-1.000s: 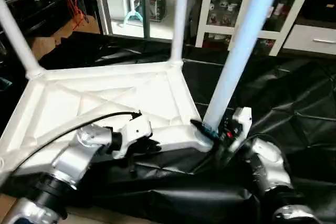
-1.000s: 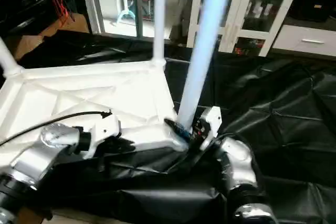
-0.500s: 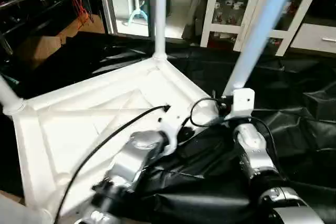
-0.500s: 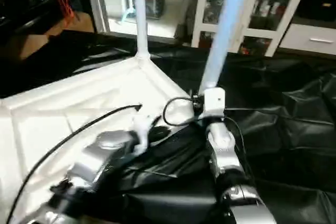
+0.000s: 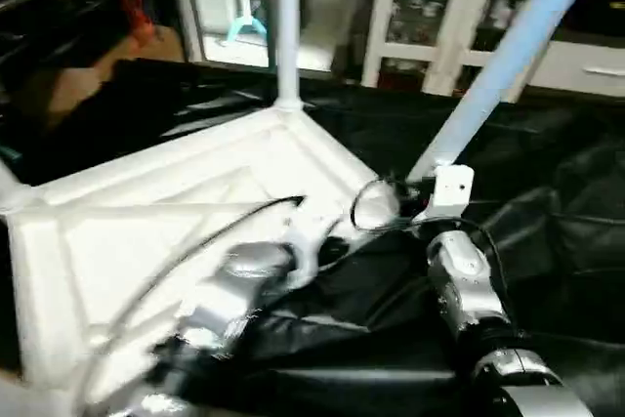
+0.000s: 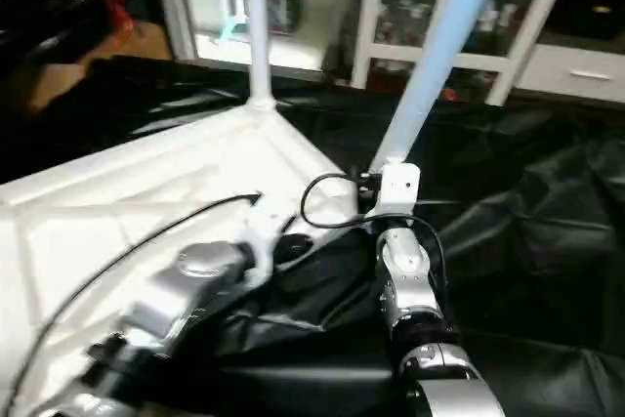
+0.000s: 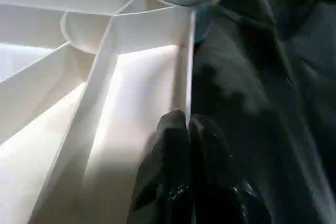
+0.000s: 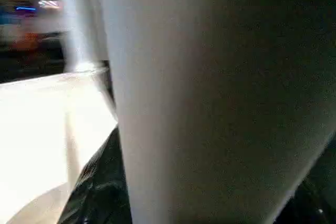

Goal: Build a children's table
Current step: Insert table leg to table base

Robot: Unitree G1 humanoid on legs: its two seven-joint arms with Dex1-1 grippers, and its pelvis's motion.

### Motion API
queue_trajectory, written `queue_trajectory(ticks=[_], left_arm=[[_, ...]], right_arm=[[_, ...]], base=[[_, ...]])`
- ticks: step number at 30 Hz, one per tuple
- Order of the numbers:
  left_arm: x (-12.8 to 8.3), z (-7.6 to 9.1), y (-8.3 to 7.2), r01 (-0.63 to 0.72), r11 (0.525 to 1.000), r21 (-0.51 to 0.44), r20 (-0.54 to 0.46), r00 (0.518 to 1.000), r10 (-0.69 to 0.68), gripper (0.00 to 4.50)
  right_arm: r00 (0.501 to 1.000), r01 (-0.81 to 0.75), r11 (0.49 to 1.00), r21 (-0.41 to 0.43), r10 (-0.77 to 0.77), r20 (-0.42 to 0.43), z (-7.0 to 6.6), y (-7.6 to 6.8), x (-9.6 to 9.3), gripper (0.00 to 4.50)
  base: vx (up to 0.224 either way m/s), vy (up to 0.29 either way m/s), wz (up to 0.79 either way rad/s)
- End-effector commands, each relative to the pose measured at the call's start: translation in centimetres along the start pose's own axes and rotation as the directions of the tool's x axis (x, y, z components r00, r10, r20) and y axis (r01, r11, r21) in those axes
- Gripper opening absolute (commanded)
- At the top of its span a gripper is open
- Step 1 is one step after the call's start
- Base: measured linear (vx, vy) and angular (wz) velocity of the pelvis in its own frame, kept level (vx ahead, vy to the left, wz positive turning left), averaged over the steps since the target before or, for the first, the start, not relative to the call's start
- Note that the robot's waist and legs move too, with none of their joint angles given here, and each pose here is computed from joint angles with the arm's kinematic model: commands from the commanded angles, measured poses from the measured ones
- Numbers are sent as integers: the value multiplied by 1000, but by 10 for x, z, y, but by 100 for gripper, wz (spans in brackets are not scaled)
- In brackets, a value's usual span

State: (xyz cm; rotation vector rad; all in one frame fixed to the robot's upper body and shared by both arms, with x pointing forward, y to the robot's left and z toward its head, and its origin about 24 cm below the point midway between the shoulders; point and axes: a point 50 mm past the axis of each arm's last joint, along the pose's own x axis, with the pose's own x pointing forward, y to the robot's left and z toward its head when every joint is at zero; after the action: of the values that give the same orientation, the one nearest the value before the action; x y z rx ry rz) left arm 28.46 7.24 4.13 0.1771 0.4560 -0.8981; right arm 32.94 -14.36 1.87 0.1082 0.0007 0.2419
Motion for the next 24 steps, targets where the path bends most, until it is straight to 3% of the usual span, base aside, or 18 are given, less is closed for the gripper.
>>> queue_trajectory(ticks=[1, 5, 7, 10, 11, 12, 13, 14, 17, 20, 24], left_arm=[[-25, 4, 25, -40, 996, 80, 19, 999, 39, 0], [-45, -4, 33, 90, 984, 155, -10, 996, -90, 0], [-48, -5, 34, 114, 978, 174, -15, 993, -113, 0], [-58, -11, 40, 170, 965, 199, -55, 985, -162, 0], [-63, -12, 46, 174, 962, 211, -68, 984, -163, 0], [-64, -12, 49, 165, 963, 215, -70, 986, -153, 0], [-64, -12, 49, 165, 963, 215, -70, 986, -153, 0], [-65, -12, 52, 152, 963, 221, -72, 988, -139, 0], [-66, -11, 56, 139, 964, 227, -74, 989, -126, 0], [-66, -11, 56, 145, 963, 227, -69, 989, -133, 0], [-66, -11, 56, 151, 962, 230, -65, 988, -139, 0]], right_arm=[[950, -149, 981, 123, 177, -258, -49, -1, -32, 196], [844, -435, 882, 180, 469, -260, -37, -13, -42, 196], [818, -473, 858, 201, 512, -263, -35, -16, -44, 196], [695, -624, 755, 202, 655, -299, -26, -30, -54, 196], [601, -697, 680, 229, 728, -331, -23, -40, -63, 196], [571, -714, 659, 235, 743, -348, -23, -43, -66, 196], [571, -714, 659, 235, 743, -348, -23, -43, -66, 196], [531, -734, 635, 242, 758, -379, -24, -46, -70, 196], [475, -752, 607, 259, 770, -425, -29, -51, -78, 196], [461, -759, 602, 247, 765, -449, -35, -50, -84, 196], [477, -757, 605, 248, 771, -423, -37, -48, -85, 196]], base=[[0, 0, 0], [0, 0, 0], [0, 0, 0], [0, 0, 0], [0, 0, 0], [0, 0, 0], [0, 0, 0], [0, 0, 0], [0, 0, 0], [0, 0, 0], [0, 0, 0]])
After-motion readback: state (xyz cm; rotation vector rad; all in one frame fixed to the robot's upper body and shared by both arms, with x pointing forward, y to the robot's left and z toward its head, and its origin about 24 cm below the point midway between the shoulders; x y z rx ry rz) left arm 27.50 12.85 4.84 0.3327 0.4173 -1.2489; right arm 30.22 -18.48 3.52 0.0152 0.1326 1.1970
